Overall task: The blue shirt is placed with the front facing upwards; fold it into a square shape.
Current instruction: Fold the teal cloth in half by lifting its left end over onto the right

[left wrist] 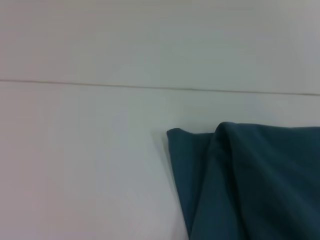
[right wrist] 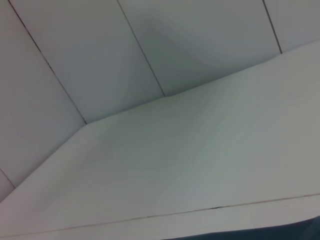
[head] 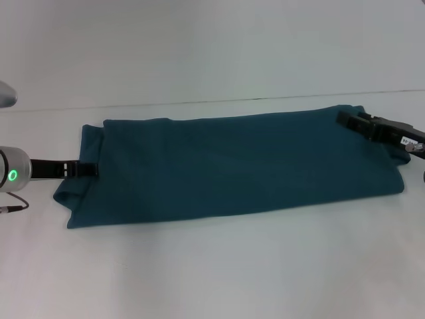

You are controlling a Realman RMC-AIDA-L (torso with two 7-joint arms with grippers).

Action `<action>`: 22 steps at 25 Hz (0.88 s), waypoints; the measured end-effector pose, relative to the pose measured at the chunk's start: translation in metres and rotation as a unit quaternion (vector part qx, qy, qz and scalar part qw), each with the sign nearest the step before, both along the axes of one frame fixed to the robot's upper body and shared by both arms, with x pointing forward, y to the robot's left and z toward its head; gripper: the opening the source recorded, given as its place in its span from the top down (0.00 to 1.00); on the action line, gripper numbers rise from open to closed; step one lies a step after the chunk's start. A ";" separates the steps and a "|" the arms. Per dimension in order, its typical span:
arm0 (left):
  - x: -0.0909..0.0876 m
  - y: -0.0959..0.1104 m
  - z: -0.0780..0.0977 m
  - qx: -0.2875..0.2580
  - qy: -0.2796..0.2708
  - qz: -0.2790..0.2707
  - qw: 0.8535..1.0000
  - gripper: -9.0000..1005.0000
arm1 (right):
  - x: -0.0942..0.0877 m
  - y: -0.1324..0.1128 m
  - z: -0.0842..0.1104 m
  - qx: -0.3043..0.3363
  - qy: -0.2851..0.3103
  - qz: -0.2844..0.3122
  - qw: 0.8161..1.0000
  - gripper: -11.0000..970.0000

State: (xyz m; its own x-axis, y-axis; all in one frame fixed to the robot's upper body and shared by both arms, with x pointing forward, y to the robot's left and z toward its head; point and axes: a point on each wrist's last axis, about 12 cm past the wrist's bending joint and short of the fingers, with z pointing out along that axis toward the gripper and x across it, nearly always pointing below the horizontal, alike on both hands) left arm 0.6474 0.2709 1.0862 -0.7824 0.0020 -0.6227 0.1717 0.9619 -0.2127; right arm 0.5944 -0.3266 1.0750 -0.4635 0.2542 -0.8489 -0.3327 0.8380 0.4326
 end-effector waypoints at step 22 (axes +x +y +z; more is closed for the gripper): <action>-0.003 -0.018 -0.009 0.000 0.016 -0.035 0.999 0.26 | 0.005 0.002 0.000 -0.010 0.008 0.000 1.000 0.36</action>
State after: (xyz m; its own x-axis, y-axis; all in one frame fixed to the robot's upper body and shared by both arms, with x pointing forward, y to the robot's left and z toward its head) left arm 0.6442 0.2534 1.0775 -0.8003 0.0568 -0.5968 0.2313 0.9477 -0.2199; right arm 0.5989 -0.3243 1.0751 -0.4770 0.2381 -0.8460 -0.3253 0.8464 0.4216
